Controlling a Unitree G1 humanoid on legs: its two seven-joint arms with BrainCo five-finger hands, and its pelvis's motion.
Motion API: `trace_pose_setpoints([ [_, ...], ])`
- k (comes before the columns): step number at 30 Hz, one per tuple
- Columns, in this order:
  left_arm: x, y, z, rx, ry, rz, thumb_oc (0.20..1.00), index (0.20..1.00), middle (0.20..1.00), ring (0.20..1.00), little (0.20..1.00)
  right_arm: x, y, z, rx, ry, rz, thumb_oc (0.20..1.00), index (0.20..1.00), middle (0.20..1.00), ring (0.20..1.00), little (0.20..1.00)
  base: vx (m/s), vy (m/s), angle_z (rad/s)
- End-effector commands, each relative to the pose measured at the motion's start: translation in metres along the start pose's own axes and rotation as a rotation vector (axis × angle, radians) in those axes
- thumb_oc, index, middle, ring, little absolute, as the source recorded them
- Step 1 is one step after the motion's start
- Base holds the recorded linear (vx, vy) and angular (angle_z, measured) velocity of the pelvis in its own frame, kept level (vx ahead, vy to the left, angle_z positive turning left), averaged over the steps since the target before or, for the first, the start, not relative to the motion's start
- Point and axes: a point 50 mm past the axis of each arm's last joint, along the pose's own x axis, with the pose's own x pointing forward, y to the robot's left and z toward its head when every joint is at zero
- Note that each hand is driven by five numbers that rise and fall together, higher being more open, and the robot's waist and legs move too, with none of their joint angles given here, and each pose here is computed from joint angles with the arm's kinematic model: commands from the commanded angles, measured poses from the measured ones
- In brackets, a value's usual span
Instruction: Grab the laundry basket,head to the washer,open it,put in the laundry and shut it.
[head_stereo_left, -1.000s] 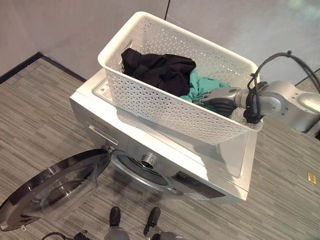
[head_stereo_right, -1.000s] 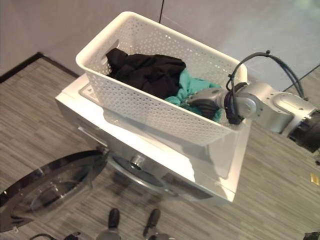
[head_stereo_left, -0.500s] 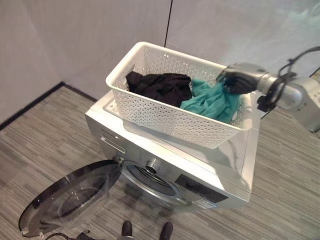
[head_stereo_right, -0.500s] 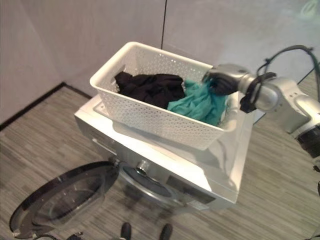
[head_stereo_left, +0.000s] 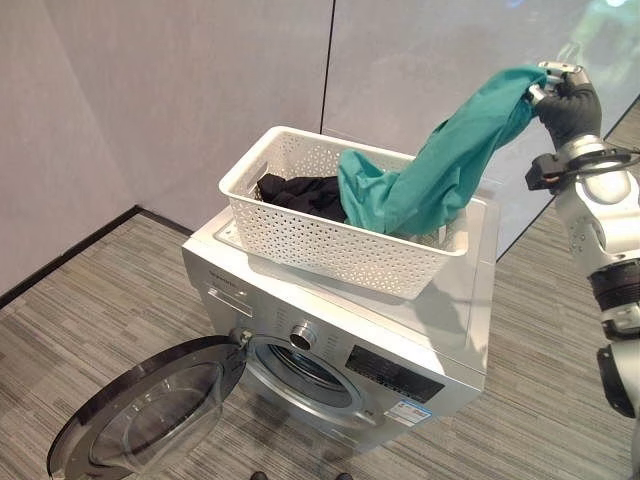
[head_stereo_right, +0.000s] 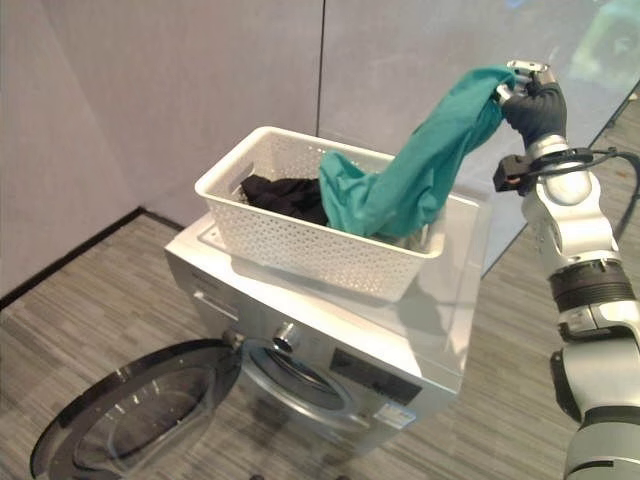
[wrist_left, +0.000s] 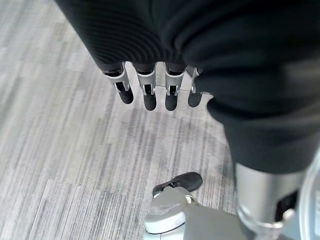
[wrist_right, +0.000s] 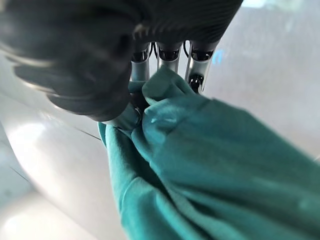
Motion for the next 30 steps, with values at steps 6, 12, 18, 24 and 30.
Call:
trace_pose_setpoints([
  [6,0.000,0.016,-0.004,-0.097,0.049,0.094,1.000,1.000,1.000,1.000,1.000,0.035,0.007,0.094,0.488,-0.392,-0.214,0.200,0.200,0.200,0.200,0.200,0.00,0.001,-0.01],
  [12,0.001,0.022,0.027,-0.100,-0.084,0.119,1.000,1.000,1.000,1.000,1.000,0.064,0.000,0.138,0.355,-0.353,-0.302,0.200,0.200,0.200,0.200,0.200,0.00,0.000,0.01],
  [18,-0.029,0.049,0.121,-0.118,-0.615,0.087,1.000,1.000,1.000,1.000,1.000,0.066,-0.013,0.220,0.154,-0.458,-0.351,0.200,0.200,0.200,0.200,0.200,0.01,-0.001,0.14],
  [24,-0.148,0.117,0.164,-0.069,-1.186,0.012,1.000,1.000,1.000,1.000,1.000,0.054,-0.009,0.273,0.033,-0.585,-0.296,0.200,0.200,0.200,0.200,0.200,0.02,-0.004,0.25],
  [30,-0.244,0.157,0.177,-0.130,-1.529,-0.060,1.000,1.000,1.000,1.000,1.000,0.054,0.013,0.282,0.036,-0.638,-0.249,0.200,0.200,0.200,0.200,0.200,0.03,0.008,0.14],
])
